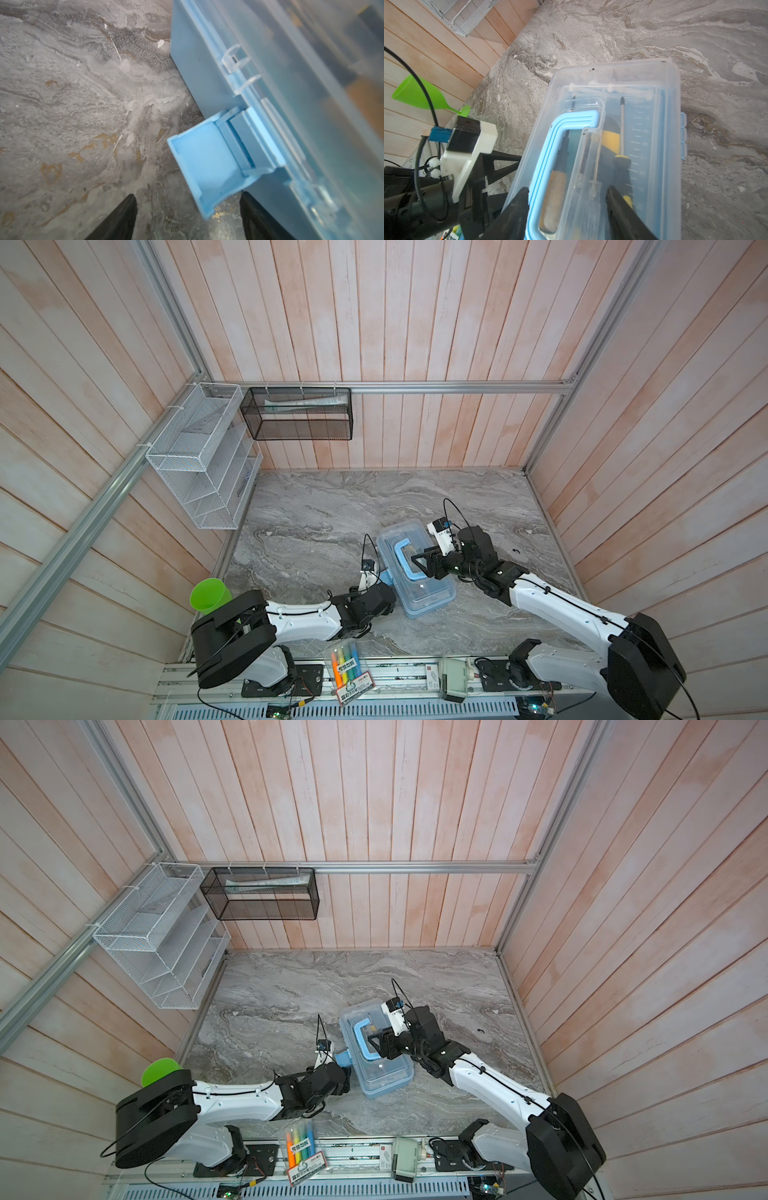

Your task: Pack the tool kit

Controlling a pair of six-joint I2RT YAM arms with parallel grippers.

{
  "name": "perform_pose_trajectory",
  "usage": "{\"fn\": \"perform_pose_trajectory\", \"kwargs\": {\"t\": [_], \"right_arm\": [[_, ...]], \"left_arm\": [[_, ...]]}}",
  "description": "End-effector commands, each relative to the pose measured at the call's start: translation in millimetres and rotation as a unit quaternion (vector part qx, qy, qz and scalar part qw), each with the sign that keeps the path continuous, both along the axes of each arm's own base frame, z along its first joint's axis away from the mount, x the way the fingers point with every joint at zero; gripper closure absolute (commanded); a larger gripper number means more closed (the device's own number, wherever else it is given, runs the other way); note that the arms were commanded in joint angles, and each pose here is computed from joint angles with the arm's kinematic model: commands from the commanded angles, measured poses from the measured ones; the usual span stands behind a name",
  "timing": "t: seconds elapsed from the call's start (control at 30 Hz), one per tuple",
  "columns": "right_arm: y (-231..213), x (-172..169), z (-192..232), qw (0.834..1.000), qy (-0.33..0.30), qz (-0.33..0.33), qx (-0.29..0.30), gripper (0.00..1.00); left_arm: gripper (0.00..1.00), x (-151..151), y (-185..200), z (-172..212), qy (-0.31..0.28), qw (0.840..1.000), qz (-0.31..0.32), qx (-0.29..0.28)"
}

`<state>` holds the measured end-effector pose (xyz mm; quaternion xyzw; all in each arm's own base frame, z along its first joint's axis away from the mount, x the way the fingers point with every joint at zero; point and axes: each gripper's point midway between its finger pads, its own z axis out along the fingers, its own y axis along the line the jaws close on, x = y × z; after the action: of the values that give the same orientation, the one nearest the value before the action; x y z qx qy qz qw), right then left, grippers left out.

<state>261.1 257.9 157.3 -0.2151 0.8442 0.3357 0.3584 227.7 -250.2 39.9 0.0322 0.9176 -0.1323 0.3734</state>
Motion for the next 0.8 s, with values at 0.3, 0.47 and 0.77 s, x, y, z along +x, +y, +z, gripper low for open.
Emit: {"fn": "perform_pose_trajectory", "kwargs": {"t": [0.3, 0.47, 0.77], "right_arm": [[-17, -20, -47, 0.996, 0.077, -0.005, -0.054, 0.39], [-17, -20, -46, 0.996, 0.074, -0.005, -0.053, 0.39], [-18, -20, -44, 0.996, 0.072, -0.006, -0.052, 0.39]], "left_arm": [[0.21, 24, 4, -1, -0.052, 0.997, 0.049, 0.039], [0.33, 27, 12, 0, -0.066, 0.995, 0.065, 0.049], [0.41, 27, 15, 9, -0.079, 0.994, 0.067, 0.037]]}}
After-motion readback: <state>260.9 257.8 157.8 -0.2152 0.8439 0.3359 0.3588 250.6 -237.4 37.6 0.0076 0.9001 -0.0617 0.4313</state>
